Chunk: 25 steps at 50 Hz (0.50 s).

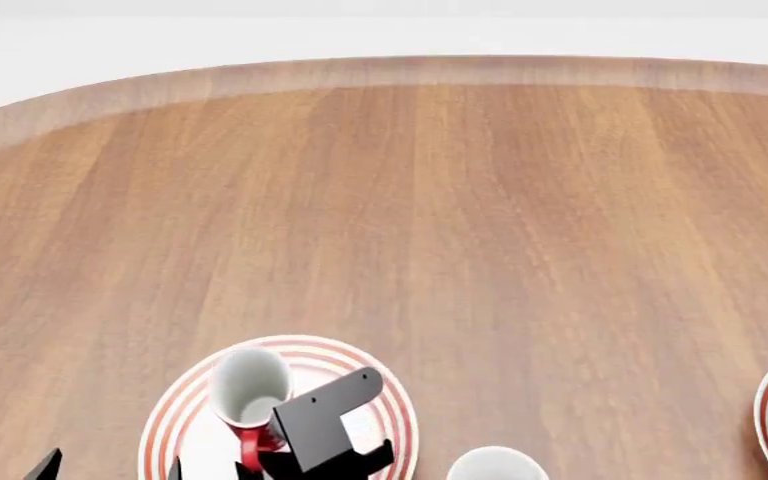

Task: Put the red mug on the left plate.

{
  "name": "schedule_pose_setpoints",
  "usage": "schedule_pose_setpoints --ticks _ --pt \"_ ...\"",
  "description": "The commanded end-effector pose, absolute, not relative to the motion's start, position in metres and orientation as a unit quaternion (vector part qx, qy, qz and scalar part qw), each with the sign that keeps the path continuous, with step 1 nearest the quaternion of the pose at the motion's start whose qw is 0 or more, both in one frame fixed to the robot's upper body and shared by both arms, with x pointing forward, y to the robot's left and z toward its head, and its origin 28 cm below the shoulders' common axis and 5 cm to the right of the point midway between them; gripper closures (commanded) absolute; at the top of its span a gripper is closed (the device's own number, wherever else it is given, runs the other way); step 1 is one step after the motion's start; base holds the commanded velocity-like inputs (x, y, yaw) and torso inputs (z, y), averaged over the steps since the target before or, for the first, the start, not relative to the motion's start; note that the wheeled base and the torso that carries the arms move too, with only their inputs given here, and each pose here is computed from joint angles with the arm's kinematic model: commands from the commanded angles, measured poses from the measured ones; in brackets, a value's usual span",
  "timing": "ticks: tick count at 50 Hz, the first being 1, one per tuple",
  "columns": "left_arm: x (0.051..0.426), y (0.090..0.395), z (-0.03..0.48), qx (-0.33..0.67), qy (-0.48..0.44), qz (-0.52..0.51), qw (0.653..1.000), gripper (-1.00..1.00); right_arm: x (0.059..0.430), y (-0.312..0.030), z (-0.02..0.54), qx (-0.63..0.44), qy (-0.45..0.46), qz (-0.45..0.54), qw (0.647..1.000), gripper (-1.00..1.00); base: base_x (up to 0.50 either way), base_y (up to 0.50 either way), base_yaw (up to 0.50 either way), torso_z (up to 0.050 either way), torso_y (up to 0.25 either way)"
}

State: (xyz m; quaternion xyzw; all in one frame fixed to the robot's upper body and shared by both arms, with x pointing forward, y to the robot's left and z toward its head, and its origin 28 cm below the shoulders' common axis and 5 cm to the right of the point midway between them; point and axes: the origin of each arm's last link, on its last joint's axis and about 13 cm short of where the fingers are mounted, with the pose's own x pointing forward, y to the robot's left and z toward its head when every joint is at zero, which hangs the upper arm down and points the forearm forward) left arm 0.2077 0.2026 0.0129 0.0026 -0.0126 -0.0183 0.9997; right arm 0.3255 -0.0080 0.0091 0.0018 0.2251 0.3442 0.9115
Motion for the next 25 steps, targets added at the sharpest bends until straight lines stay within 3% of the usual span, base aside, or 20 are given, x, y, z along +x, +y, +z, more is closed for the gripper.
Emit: schedule_pose_setpoints --ticks 1,25 --pt "0.208 0.2027 0.0128 0.002 -0.013 -0.019 1.0 -1.0 0.3283 -0.0108 0.0093 -0.012 0.231 0.339 0.912 1.0 0.0 0.0 0.0 0.0 0.0" --pt "0.2078 0.2026 0.013 0.002 -0.013 -0.018 1.0 -1.0 0.3252 -0.0138 0.0038 -0.009 0.244 0.341 0.908 1.0 0.0 0.0 0.0 0.0 0.0"
